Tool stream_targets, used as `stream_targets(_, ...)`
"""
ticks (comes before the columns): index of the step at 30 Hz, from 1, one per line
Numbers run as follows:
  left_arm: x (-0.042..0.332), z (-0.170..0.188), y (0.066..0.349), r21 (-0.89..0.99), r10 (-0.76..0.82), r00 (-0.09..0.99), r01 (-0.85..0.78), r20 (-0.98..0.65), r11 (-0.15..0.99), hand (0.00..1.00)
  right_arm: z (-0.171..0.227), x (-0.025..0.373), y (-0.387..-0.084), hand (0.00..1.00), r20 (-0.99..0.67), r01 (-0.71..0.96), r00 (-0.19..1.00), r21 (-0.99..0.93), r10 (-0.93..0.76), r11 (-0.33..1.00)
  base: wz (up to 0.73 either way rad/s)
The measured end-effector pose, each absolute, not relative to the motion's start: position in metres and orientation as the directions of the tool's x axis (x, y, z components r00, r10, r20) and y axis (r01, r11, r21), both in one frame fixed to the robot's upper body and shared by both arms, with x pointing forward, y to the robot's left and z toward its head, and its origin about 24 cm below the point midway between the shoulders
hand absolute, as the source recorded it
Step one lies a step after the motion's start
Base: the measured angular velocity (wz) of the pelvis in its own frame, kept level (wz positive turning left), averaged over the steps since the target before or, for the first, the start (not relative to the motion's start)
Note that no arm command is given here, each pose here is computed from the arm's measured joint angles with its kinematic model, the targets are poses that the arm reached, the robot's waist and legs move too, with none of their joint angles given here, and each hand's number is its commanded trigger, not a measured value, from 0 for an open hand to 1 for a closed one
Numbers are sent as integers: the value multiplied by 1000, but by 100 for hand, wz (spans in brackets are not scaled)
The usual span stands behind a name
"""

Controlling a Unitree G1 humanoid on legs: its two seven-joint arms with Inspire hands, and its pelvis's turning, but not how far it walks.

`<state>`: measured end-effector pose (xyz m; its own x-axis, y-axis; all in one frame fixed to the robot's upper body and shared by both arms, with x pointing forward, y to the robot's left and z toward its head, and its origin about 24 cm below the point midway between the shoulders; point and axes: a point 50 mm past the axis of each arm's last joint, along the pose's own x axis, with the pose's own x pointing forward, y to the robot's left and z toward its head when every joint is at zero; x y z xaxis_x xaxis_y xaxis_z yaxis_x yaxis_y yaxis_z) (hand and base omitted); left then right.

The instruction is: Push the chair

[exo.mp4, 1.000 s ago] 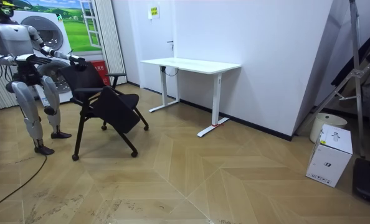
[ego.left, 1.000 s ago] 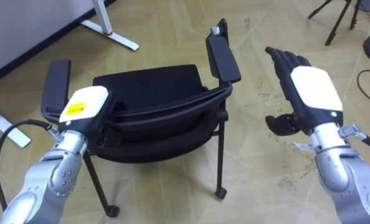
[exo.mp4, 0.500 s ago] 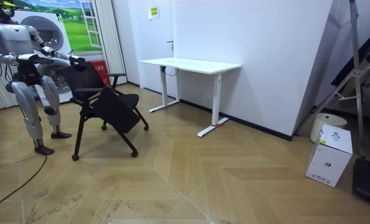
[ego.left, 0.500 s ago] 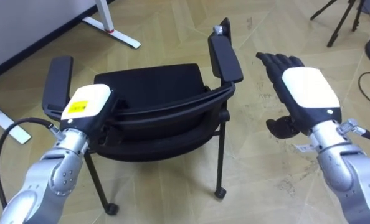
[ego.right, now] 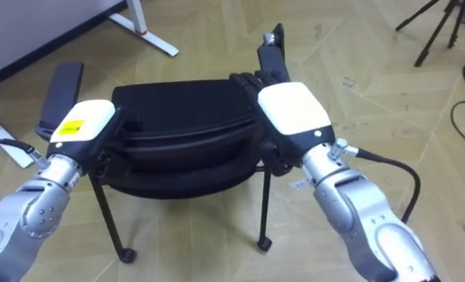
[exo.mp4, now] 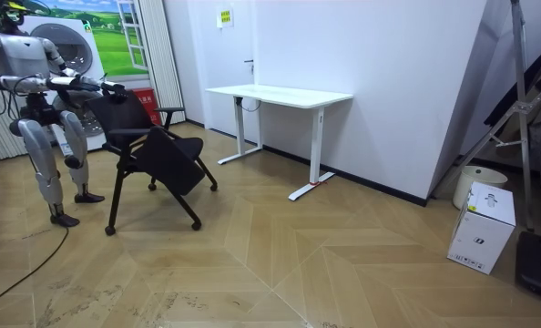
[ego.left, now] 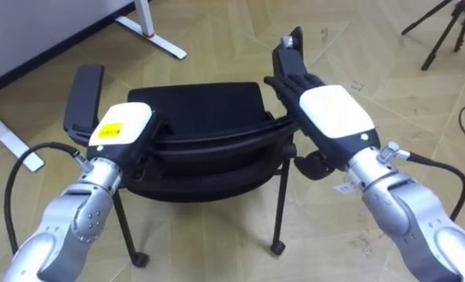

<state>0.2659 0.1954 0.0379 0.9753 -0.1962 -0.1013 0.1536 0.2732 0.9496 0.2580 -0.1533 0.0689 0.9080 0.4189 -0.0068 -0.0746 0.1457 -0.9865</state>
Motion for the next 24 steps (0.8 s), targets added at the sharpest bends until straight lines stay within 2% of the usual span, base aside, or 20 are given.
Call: stream_targets(24,267,38,190,949,-222,971,154,-93,274,100,74,264,-151,0,11,-54,903,-989,429,140,1)
